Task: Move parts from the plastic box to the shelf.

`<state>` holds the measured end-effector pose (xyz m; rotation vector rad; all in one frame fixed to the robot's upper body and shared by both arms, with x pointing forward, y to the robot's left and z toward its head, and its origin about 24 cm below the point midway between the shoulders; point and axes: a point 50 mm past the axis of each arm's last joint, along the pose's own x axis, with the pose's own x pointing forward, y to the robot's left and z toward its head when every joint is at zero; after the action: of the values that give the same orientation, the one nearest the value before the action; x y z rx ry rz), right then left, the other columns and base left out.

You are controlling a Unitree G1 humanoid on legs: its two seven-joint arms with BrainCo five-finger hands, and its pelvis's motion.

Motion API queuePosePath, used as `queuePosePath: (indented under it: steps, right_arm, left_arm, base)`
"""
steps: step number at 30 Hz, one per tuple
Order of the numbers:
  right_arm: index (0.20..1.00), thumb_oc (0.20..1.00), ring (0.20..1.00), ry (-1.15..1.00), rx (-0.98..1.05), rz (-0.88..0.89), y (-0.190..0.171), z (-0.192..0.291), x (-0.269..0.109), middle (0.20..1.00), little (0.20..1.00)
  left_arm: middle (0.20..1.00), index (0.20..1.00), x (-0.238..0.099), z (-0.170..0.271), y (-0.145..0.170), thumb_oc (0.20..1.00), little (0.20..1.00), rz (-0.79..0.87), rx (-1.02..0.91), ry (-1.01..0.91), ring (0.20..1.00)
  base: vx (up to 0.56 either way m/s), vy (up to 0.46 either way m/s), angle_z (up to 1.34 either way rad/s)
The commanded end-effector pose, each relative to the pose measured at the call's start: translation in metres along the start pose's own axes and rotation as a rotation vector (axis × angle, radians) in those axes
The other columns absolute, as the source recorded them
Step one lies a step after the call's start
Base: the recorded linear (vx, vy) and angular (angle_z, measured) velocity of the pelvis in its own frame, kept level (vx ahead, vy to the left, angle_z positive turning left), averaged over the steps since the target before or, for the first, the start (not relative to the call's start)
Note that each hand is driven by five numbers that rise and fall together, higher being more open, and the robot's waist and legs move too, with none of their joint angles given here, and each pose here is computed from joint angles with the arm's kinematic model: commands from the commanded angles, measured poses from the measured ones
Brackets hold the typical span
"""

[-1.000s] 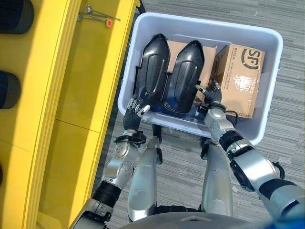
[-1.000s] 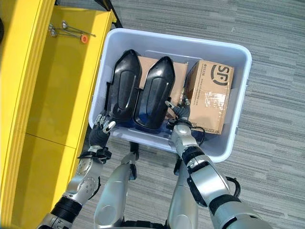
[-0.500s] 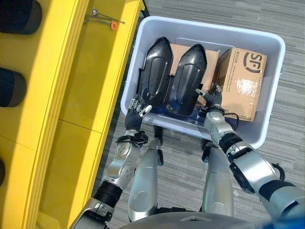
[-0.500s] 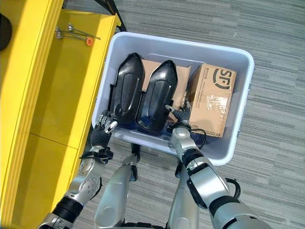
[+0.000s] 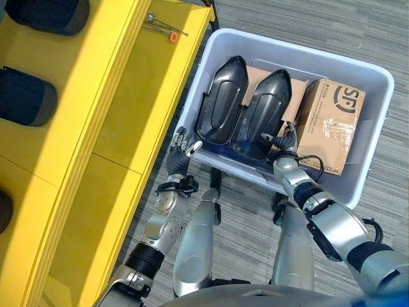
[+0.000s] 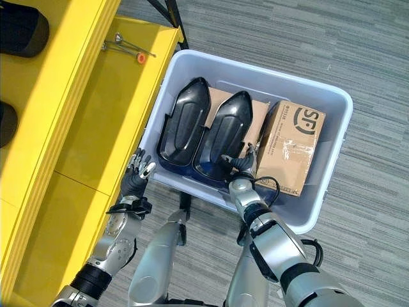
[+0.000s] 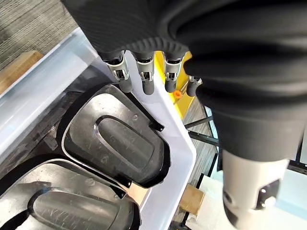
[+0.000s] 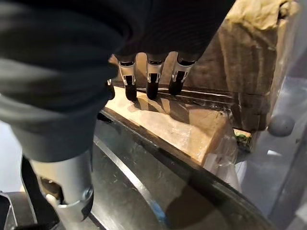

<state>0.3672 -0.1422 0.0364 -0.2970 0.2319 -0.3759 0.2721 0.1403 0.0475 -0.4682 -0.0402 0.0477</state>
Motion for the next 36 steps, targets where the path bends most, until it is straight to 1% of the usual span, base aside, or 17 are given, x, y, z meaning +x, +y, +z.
queuePosePath:
  steps: [1,9,17,19,20,23,24,25,26,27,33,36]
  right_arm:
    - [1.000,1.000,1.000,-0.026,0.037,0.281,0.083,0.030,-0.044,1.000,1.000]
    - [1.000,1.000,1.000,0.000,0.033,0.144,0.060,0.043,-0.023,1.000,1.000]
    - [1.000,1.000,1.000,0.034,-0.053,0.001,0.027,0.041,-0.002,1.000,1.000]
    - [1.000,1.000,1.000,0.033,-0.053,0.000,0.026,0.041,-0.001,1.000,1.000]
    - [1.000,1.000,1.000,0.027,-0.088,-0.032,0.018,0.043,0.003,1.000,1.000]
    - [1.000,1.000,1.000,0.018,-0.119,-0.040,0.016,0.046,0.005,1.000,1.000]
    - [0.834,0.834,0.834,0.011,-0.137,-0.032,0.015,0.047,0.006,0.834,0.834]
    - [0.589,0.589,0.589,0.011,-0.137,-0.032,0.015,0.047,0.006,0.589,0.589]
    - [0.363,0.363,0.363,0.005,-0.157,-0.026,0.015,0.047,0.006,0.363,0.363]
    - [0.200,0.200,0.200,0.002,-0.161,-0.023,0.015,0.048,0.007,0.200,0.200]
    - [0.200,0.200,0.200,-0.010,-0.177,0.009,0.019,0.049,0.005,0.200,0.200]
    - [0.200,0.200,0.200,0.001,-0.134,0.036,0.026,0.045,0.001,0.200,0.200]
  left_arm:
    - [1.000,1.000,0.006,0.042,-0.017,1.000,1.000,-0.119,0.018,-0.186,1.000]
    - [1.000,1.000,0.006,0.044,-0.026,1.000,1.000,-0.153,0.008,-0.192,1.000]
    - [1.000,1.000,0.003,0.040,-0.036,1.000,1.000,-0.192,-0.011,-0.183,1.000]
    - [1.000,1.000,0.004,0.040,-0.037,1.000,1.000,-0.194,-0.011,-0.184,1.000]
    - [1.000,1.000,0.003,0.040,-0.039,1.000,1.000,-0.201,-0.015,-0.185,1.000]
    - [1.000,1.000,0.003,0.040,-0.040,1.000,1.000,-0.207,-0.013,-0.186,1.000]
    - [1.000,1.000,0.004,0.040,-0.040,1.000,1.000,-0.206,-0.010,-0.186,1.000]
    - [1.000,1.000,0.004,0.040,-0.040,1.000,1.000,-0.206,-0.010,-0.186,1.000]
    - [1.000,1.000,0.003,0.040,-0.041,1.000,1.000,-0.207,-0.012,-0.187,1.000]
    - [1.000,1.000,0.004,0.040,-0.040,1.000,1.000,-0.206,-0.014,-0.186,1.000]
    - [1.000,1.000,0.004,0.038,-0.038,1.000,1.000,-0.196,-0.011,-0.177,1.000]
    - [1.000,1.000,0.005,0.037,-0.036,1.000,1.000,-0.189,-0.008,-0.171,1.000]
  base:
    - [0.00,0.030,0.07]
    - [0.00,0.025,0.12]
    - [0.02,0.018,0.12]
    - [-0.01,0.034,0.06]
    - [-0.01,0.046,0.09]
    - [0.00,0.049,0.11]
    - [0.00,0.031,0.11]
    - [0.00,0.030,0.12]
    - [0.00,0.023,0.09]
    - [0.00,0.031,0.08]
    - [0.00,0.014,0.01]
    - [0.00,0.020,-0.05]
